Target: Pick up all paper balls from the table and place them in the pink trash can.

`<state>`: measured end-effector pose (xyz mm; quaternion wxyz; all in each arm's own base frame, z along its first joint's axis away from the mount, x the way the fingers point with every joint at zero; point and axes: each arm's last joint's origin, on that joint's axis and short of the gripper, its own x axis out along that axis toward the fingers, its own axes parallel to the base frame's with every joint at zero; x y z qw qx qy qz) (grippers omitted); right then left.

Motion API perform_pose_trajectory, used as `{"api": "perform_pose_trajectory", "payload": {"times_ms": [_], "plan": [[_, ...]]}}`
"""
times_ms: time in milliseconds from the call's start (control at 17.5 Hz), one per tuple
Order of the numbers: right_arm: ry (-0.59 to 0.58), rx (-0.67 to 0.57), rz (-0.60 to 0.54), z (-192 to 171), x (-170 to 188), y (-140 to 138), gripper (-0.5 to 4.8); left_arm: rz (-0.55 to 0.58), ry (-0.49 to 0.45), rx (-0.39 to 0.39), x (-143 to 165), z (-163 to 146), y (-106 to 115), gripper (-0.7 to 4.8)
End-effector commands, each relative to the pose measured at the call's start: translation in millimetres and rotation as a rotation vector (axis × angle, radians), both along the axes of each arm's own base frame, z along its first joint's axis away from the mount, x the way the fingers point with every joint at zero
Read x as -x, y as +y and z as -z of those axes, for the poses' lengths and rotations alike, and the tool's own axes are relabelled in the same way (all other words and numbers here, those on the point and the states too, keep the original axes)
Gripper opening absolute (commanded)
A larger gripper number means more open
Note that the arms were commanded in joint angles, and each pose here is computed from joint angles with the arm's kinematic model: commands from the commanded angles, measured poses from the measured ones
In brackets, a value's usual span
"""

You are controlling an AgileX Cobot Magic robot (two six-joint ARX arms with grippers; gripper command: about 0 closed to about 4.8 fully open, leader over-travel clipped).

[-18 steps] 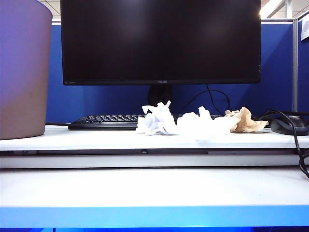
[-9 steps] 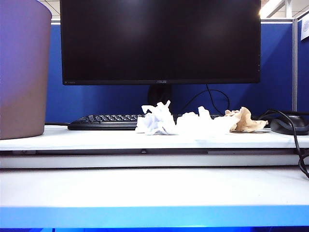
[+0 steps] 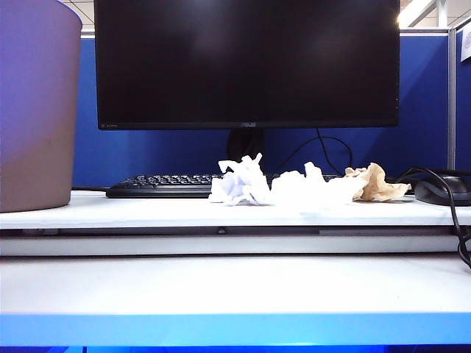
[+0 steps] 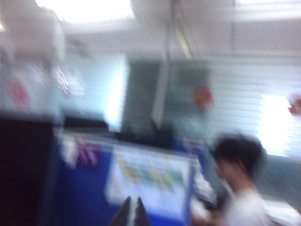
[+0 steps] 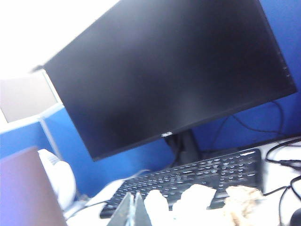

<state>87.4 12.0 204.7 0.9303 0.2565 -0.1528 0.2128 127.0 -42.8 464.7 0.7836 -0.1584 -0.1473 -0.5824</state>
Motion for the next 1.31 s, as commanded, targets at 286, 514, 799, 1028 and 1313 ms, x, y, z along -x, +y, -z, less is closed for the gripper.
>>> {"api": "perform_pose_trajectory", "payload": {"times_ms": [286, 514, 799, 1028, 1313], "plan": [[0.013, -0.06, -0.038, 0, 0, 0, -0.05, 0.257, 0.34, -0.295, -136, 45, -124, -0.06], [0.028, -0.064, -0.084, 1, 1, 2, -0.05, -0.157, 0.507, -0.675, -168, 141, -178, -0.06], [0.028, -0.064, -0.094, 1, 1, 3, -0.05, -0.34, 0.604, -0.93, -192, 219, -204, 4.06], [0.028, -0.064, -0.097, 1, 1, 3, -0.05, -0.431, 0.596, -0.963, -196, 226, -203, 4.08], [0.031, -0.064, -0.097, 1, 1, 3, -0.05, -0.587, 0.578, -0.998, -199, 227, -199, 4.03]]}}
